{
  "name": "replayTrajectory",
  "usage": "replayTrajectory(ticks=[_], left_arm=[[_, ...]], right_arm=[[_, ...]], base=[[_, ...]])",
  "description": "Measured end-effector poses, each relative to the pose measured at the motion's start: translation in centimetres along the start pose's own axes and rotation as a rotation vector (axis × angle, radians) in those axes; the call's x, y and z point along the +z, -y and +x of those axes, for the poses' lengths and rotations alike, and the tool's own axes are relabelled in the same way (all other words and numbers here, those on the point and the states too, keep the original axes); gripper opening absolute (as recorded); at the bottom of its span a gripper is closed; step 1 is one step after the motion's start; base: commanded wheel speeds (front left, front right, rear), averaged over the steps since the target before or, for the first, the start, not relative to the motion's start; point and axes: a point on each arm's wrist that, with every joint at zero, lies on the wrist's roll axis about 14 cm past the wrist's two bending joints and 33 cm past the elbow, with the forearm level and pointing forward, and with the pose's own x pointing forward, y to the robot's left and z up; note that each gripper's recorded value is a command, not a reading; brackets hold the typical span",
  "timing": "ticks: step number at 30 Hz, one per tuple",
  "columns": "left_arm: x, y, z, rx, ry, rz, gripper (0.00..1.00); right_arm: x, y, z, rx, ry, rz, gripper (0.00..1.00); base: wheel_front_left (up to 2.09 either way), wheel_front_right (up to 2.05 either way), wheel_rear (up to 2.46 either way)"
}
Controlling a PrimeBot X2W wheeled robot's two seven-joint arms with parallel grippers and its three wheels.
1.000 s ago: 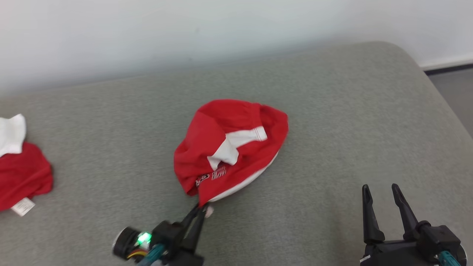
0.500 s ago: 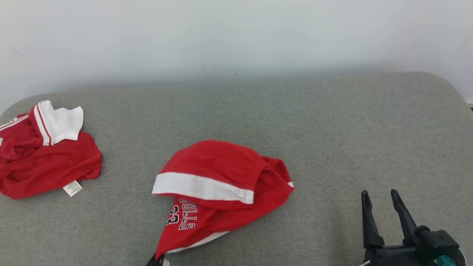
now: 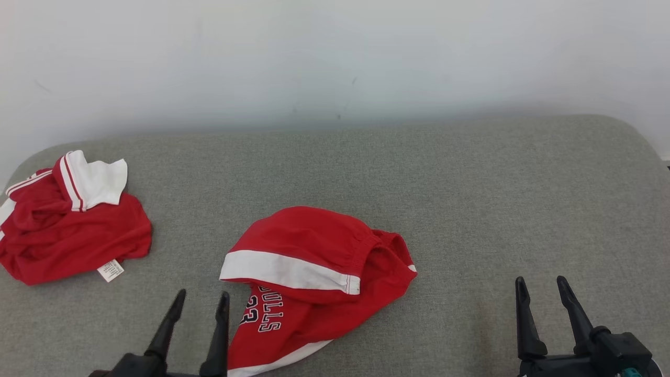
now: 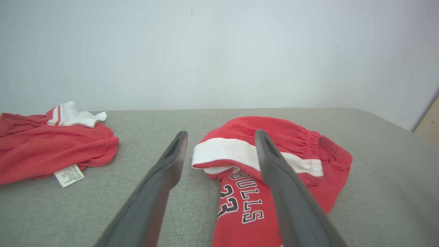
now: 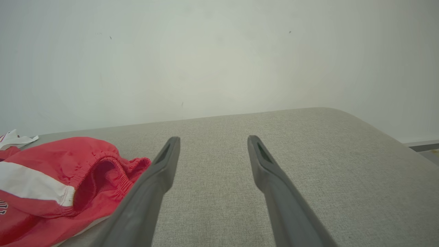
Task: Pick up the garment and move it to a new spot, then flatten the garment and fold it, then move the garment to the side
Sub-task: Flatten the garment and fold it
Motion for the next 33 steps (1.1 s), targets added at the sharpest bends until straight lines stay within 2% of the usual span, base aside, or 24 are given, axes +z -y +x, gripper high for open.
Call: replayTrajectory(ticks=[7,15,22,28,33], left_arm=[[3.2,-3.5,0.0,0.137,0.102,0.038,1.0],[2.9,-6.6,-1.6,0.26,0.093,0.059,1.0],[2.9,-7.6,-2.5,0.296,0.096,0.065,1.0],[3.2,-7.9,-2.8,0.305,0.106,0.074,1.0],[3.5,-8.0,-2.8,0.311,0.116,0.076,1.0]], right_arm=[[0.0,0.0,-0.3,0.0,0.0,-0.001,1.0],[-0.5,-0.8,-0.5,0.025,-0.017,0.0,1.0],[-0.6,-3.4,0.5,0.119,-0.022,-0.012,1.0],[0.1,-5.9,2.8,0.235,-0.016,-0.063,1.0],[-0.9,-7.4,4.7,0.31,-0.063,-0.1,1.0]], base=[[0.0,0.0,0.0],[0.0,0.0,0.0],[0.0,0.0,0.0],[0.0,0.0,0.0],[0.0,0.0,0.0]])
